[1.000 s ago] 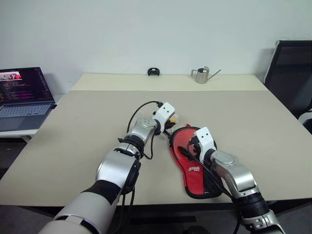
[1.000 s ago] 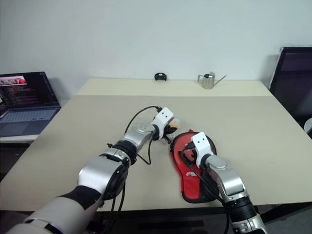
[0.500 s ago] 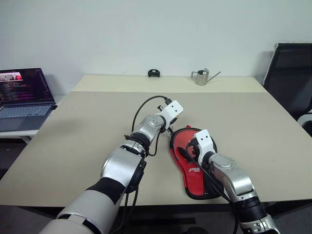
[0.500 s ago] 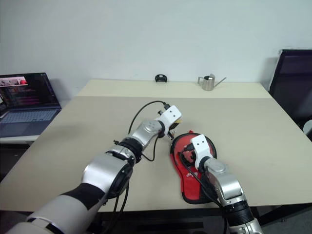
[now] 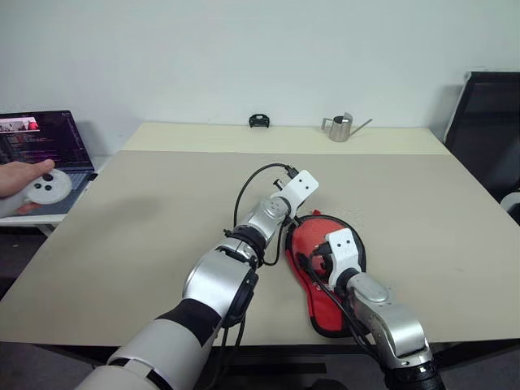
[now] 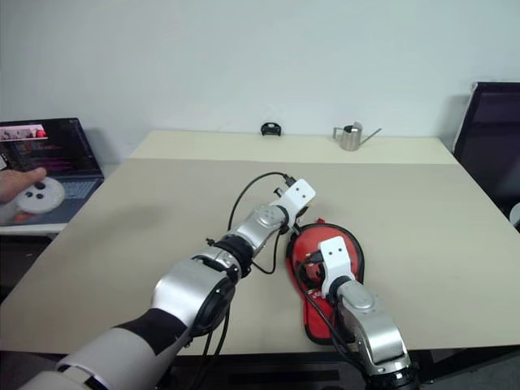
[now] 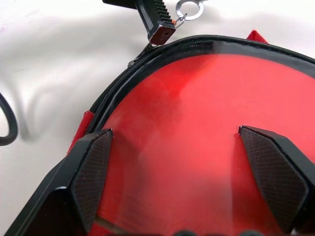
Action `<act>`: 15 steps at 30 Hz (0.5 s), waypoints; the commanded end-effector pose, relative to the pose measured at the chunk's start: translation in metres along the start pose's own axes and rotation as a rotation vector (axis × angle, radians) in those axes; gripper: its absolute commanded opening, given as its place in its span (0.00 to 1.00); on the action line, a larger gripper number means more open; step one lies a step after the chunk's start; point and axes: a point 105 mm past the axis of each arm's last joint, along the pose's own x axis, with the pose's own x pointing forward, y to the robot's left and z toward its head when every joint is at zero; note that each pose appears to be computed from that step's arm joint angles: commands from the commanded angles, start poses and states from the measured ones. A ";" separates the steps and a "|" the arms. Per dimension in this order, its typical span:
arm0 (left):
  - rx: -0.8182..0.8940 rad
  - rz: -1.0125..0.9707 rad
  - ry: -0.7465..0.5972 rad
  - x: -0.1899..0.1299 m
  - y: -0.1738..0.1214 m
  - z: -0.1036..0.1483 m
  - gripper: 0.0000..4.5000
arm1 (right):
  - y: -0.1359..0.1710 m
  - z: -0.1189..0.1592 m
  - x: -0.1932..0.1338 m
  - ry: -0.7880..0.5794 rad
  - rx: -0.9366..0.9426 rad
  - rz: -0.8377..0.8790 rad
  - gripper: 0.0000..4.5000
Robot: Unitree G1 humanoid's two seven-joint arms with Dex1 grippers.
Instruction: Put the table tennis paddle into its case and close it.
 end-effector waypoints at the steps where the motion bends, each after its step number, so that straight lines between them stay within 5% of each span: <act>1: 0.026 0.072 -0.057 -0.001 0.014 0.025 0.06 | 0.012 -0.080 -0.012 0.308 0.084 0.013 1.00; 15: 0.047 0.193 -0.101 -0.003 0.029 0.053 0.06 | 0.022 -0.082 -0.024 0.310 0.113 -0.010 1.00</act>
